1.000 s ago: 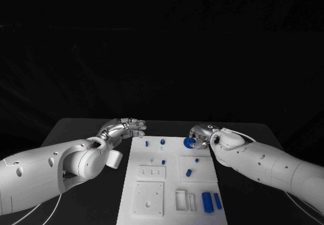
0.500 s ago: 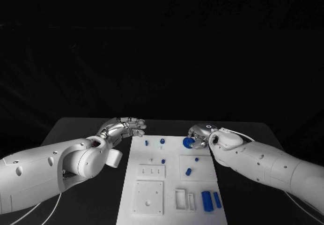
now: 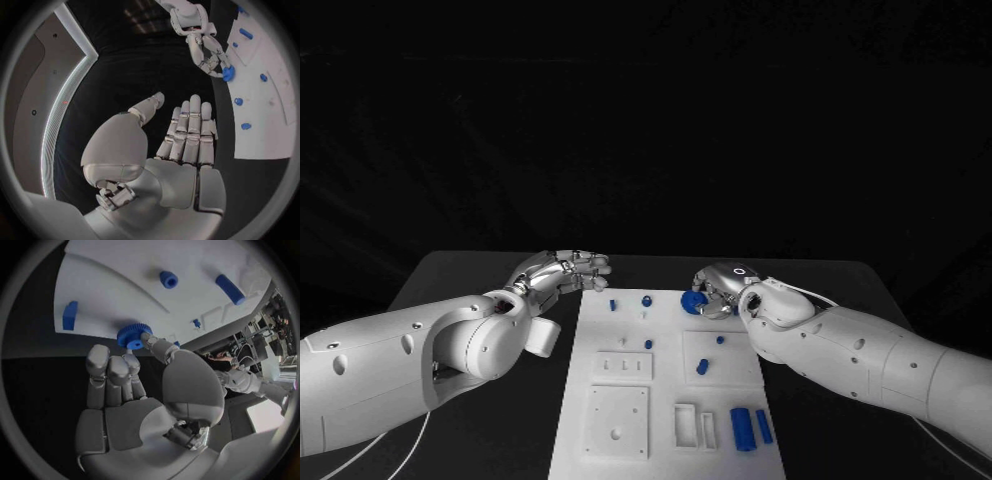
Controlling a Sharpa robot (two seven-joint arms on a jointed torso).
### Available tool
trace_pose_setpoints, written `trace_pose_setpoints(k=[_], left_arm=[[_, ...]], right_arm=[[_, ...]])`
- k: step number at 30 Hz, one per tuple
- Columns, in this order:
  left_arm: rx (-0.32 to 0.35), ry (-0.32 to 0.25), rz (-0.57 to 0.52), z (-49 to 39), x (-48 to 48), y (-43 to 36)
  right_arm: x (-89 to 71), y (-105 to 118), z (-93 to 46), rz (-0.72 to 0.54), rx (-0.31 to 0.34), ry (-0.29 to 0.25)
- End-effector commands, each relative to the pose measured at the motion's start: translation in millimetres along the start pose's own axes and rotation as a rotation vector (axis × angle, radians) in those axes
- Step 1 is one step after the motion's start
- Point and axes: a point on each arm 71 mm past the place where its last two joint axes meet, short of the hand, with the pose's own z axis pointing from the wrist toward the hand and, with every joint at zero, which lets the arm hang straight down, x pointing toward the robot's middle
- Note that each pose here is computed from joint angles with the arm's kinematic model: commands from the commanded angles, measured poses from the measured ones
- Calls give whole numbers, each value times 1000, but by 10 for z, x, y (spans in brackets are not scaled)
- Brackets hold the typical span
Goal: Assemble the parts on the task board
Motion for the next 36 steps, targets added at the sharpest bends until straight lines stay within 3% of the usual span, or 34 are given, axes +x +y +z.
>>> trace_pose_setpoints(k=[1,13,20,36], left_arm=[[15,9,-2,2,12,-21],[16,9,-2,-6,16,-23],[16,16,-4,1,44,-23],[16,24,-5,23,79,-20]], right_arm=[[-93,92,-15,-7,-7,-73],[-156,577,-12,-26,-117,-105],[-93,829,36,-52,-159,-104],[126,1031,116,-67,-153,-44]])
